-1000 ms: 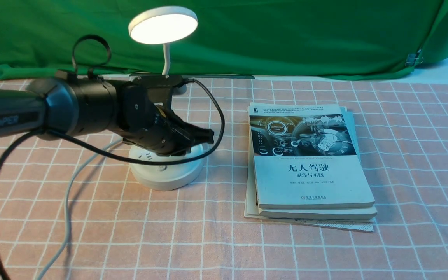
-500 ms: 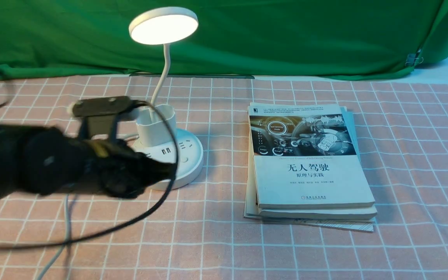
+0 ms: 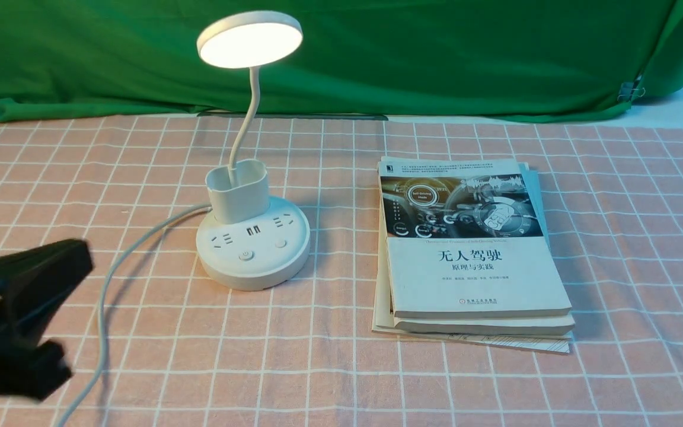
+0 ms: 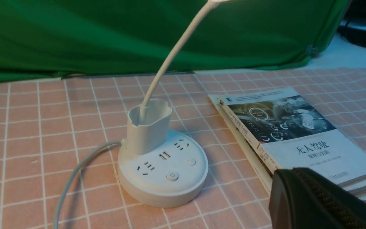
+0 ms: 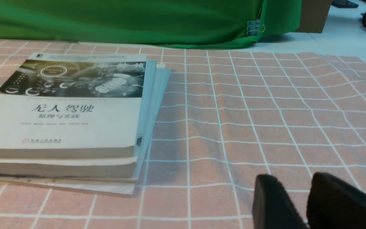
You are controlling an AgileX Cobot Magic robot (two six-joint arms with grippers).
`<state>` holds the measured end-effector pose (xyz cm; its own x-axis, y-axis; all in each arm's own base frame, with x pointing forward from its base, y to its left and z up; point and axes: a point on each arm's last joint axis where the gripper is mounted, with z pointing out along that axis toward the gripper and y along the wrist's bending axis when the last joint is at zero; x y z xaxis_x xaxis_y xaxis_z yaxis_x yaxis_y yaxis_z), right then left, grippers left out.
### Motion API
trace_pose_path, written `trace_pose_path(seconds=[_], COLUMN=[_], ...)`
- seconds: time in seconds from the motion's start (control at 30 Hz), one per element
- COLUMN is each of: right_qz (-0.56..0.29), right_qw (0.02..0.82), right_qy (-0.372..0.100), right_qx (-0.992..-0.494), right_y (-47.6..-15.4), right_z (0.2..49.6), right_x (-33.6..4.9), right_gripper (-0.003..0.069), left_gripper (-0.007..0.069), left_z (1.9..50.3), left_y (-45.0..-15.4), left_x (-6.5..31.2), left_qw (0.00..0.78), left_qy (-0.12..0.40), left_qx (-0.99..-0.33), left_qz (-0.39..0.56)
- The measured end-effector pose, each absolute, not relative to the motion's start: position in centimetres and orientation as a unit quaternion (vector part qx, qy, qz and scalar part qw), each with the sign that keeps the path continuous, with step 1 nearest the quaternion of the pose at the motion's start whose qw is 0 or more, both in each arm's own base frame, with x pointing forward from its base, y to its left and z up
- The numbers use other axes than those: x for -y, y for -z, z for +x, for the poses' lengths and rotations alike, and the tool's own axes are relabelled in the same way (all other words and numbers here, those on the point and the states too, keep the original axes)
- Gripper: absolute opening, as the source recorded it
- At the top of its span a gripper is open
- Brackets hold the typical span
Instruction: Turn on the table lamp on the pink coffee tablecloth with your hand.
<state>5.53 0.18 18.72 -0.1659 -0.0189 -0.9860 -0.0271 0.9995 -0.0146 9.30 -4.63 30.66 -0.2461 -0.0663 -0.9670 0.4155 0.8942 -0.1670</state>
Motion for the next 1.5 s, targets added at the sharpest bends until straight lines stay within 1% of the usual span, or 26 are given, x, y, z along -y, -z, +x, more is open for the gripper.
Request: trace_pose_path(seconds=[0.2,0.43,0.63,0.7,0.73,0.8,0.83,0.9,0.93,1.03,1.13,1.17,1.2,1.27,1.3,1.33,1.4,1.47,1.5], right_qz=[-0.015,-0.015,-0.015,-0.015,-0.015,-0.015,-0.015,-0.015,-0.015,-0.015,-0.015,-0.015,-0.015,-0.015,-0.015,-0.015,-0.015,-0.015,-0.015], right_qw=[0.646,0.646,0.646,0.646,0.646,0.646,0.646,0.646,0.646,0.647,0.646,0.646,0.646,0.645,0.646,0.646,0.646,0.646,0.646], right_qy=[-0.003,-0.003,-0.003,-0.003,-0.003,-0.003,-0.003,-0.003,-0.003,-0.003,-0.003,-0.003,-0.003,-0.003,-0.003,-0.003,-0.003,-0.003,-0.003], right_qx=[-0.764,-0.764,-0.763,-0.763,-0.763,-0.763,-0.763,-0.763,-0.763,-0.762,-0.763,-0.763,-0.763,-0.764,-0.764,-0.764,-0.763,-0.763,-0.763], right_y=[-18.7,-18.7,-18.7,-18.7,-18.7,-18.7,-18.7,-18.7,-18.7,-18.7,-18.7,-18.7,-18.7,-18.7,-18.7,-18.7,-18.7,-18.7,-18.7], right_z=[5.5,5.5,5.5,5.5,5.5,5.5,5.5,5.5,5.5,5.5,5.5,5.5,5.5,5.5,5.5,5.5,5.5,5.5,5.5], right_x=[-0.2,-0.2,-0.2,-0.2,-0.2,-0.2,-0.2,-0.2,-0.2,-0.2,-0.2,-0.2,-0.2,-0.2,-0.2,-0.2,-0.2,-0.2,-0.2], right_gripper=[0.0238,0.0238,0.0241,0.0241,0.0241,0.0241,0.0241,0.0241,0.0241,0.0241,0.0241,0.0241,0.0241,0.0241,0.0241,0.0241,0.0241,0.0241,0.0241], left_gripper=[0.0000,0.0000,0.0000,0.0000,0.0000,0.0000,0.0000,0.0000,0.0000,0.0000,0.0000,0.0000,0.0000,0.0000,0.0000,0.0000,0.0000,0.0000,0.0000], left_z=[6.6,6.2,5.6,5.1,4.9,4.1,4.0,3.1,2.7,2.9,3.4,3.9,3.9,4.4,4.9,5.0,5.4,5.6,5.6], left_y=[-31.5,-31.6,-31.7,-31.8,-31.9,-32.1,-32.1,-31.8,-31.4,-30.1,-28.9,-27.8,-27.8,-26.5,-25.0,-24.4,-22.4,-21.3,-21.2], left_x=[3.4,3.2,2.6,2.0,1.9,1.2,1.2,0.6,0.4,0.2,0.2,0.2,0.2,0.1,0.1,0.1,0.1,0.0,0.0], left_qw=[0.645,0.654,0.677,0.710,0.716,0.753,0.755,0.779,0.787,0.790,0.789,0.792,0.792,0.795,0.792,0.791,0.772,0.737,0.732], left_qy=[0.210,0.208,0.173,0.149,0.146,0.115,0.114,0.084,0.068,0.043,0.036,0.034,0.034,0.032,0.029,0.028,0.026,0.024,0.024], left_qx=[-0.726,-0.718,-0.704,-0.676,-0.671,-0.640,-0.638,-0.617,-0.610,-0.611,-0.613,-0.609,-0.609,-0.605,-0.610,-0.611,-0.635,-0.675,-0.680], left_qz=[0.115,0.116,0.131,0.127,0.124,0.102,0.102,0.076,0.061,0.036,0.015,0.002,0.001,-0.007,-0.011,-0.012,-0.014,-0.017,-0.017])
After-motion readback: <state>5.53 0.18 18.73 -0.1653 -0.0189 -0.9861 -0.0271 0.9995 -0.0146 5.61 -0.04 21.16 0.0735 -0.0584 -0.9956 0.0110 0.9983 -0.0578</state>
